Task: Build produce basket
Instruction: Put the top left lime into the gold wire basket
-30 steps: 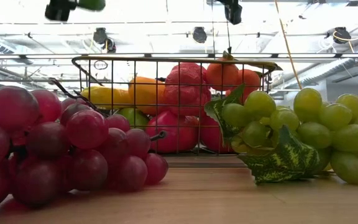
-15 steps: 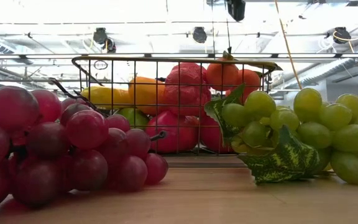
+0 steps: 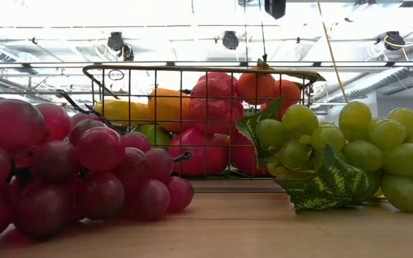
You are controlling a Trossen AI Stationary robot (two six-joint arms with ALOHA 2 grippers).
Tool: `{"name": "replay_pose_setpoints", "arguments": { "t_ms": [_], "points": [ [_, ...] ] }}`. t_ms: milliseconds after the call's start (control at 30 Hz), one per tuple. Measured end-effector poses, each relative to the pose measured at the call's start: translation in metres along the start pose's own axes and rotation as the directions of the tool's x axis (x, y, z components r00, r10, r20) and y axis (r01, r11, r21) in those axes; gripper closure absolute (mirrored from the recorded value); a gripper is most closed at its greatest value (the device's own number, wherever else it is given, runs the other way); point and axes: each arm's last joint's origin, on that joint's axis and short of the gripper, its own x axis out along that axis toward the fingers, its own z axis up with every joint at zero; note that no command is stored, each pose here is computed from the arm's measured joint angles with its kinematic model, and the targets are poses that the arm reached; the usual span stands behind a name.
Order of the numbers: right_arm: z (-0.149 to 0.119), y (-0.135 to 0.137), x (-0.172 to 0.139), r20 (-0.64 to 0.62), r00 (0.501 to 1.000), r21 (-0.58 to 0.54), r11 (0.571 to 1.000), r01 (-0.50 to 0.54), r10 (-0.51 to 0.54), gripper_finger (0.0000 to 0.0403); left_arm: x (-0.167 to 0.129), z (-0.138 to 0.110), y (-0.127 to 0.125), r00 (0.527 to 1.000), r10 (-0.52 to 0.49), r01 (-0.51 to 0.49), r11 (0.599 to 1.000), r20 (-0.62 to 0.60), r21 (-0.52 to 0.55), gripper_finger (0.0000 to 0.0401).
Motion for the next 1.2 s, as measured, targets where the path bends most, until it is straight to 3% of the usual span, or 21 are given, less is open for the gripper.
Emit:
{"name": "replay_pose_setpoints", "arguments": {
  "t_ms": [200,500,900,1200],
  "points": [
    [-0.0001,0.0001,0.0,-0.001,1.0,0.0,1.0,0.0,0.0,0.0236,0.0,0.0002,0.0,1.0,0.002,-0.002,0.966,0.003,0.259,0.019],
    [-0.0001,0.0001,0.0,-0.002,1.0,-0.004,1.0,-0.002,0.002,0.0236,0.0,0.0002,0.0001,1.0,0.002,-0.003,0.919,0.003,0.395,0.019],
    [0.0,-0.0002,0.0,-0.002,1.0,-0.106,0.994,-0.001,0.0,0.0236,0.0001,-0.0001,0.0001,1.0,0.003,-0.003,0.954,0.002,0.3,0.0189],
    [0.0002,-0.0005,0.0001,-0.001,1.0,-0.116,0.993,0.001,-0.001,0.0236,0.0001,-0.0001,0.0001,1.0,0.002,-0.002,0.999,0.002,0.046,0.0189]
  ]
}}
